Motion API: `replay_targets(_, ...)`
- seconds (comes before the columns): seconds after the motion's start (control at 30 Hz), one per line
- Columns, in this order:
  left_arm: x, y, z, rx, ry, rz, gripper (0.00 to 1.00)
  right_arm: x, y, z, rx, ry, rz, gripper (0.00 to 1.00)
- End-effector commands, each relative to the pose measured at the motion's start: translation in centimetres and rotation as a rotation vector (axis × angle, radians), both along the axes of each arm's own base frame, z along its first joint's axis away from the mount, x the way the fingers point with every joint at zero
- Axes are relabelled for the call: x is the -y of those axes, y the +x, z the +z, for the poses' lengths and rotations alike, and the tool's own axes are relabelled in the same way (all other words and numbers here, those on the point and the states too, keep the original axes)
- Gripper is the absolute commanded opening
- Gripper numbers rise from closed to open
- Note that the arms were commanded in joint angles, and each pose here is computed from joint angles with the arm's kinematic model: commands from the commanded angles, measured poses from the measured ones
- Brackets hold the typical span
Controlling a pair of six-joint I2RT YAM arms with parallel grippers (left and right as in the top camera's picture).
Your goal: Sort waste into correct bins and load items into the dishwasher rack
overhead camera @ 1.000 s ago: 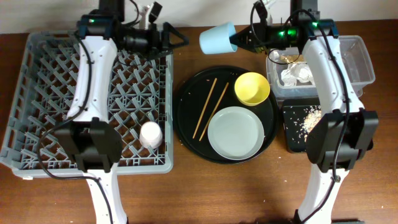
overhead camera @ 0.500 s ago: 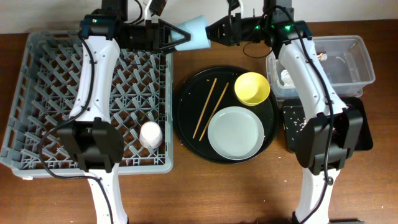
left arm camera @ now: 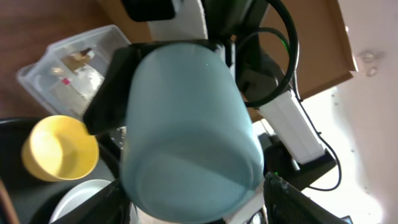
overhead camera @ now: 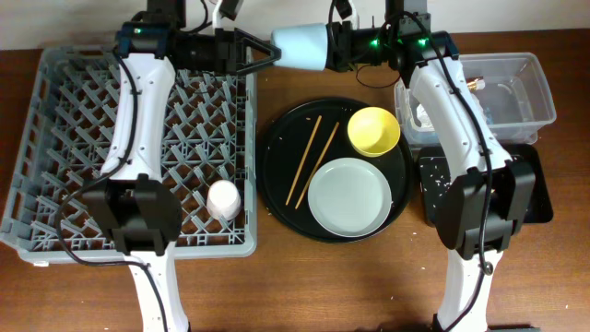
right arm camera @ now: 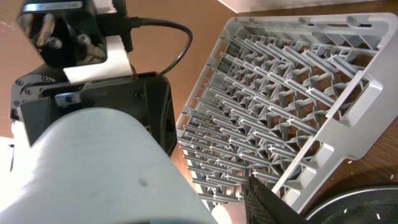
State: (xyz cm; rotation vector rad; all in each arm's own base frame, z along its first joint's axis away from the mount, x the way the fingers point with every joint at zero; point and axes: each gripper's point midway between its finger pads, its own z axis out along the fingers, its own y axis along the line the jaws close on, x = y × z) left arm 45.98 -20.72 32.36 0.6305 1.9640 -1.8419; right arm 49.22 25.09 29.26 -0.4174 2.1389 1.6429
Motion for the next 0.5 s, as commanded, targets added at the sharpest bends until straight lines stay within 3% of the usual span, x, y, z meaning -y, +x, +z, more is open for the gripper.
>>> replay_targets(0.0,-0.4,0.3,0.3,0.045,0.036,0.031,0.73,-0.5,-0.3,0.5,0.029,-0.005,0.008,0.43)
replay_targets(0.1,-0.4,0.3,0.4,0.045,0.035,0.030,0.83,-1.3,-0.7,0.5,0.030,-0.005,0.025,0.35)
replay_targets(0.2,-0.4,0.3,0.4,0.045,0.033,0.029,0.83,-2.2,-1.0,0.3,0.032,-0.016,0.030,0.09)
replay_targets(0.33,-1.0,0.6,0.3,0.045,0.040,0.045,0.83,-1.6,-0.8,-1.5,-0.008,-0.088,-0.017,0.16)
replay_targets(0.47,-3.9,3.4,-3.3,0.041,0.258,0.214,0.83,3.0,-2.1,-10.2,-0.199,-0.534,-0.196,0.35)
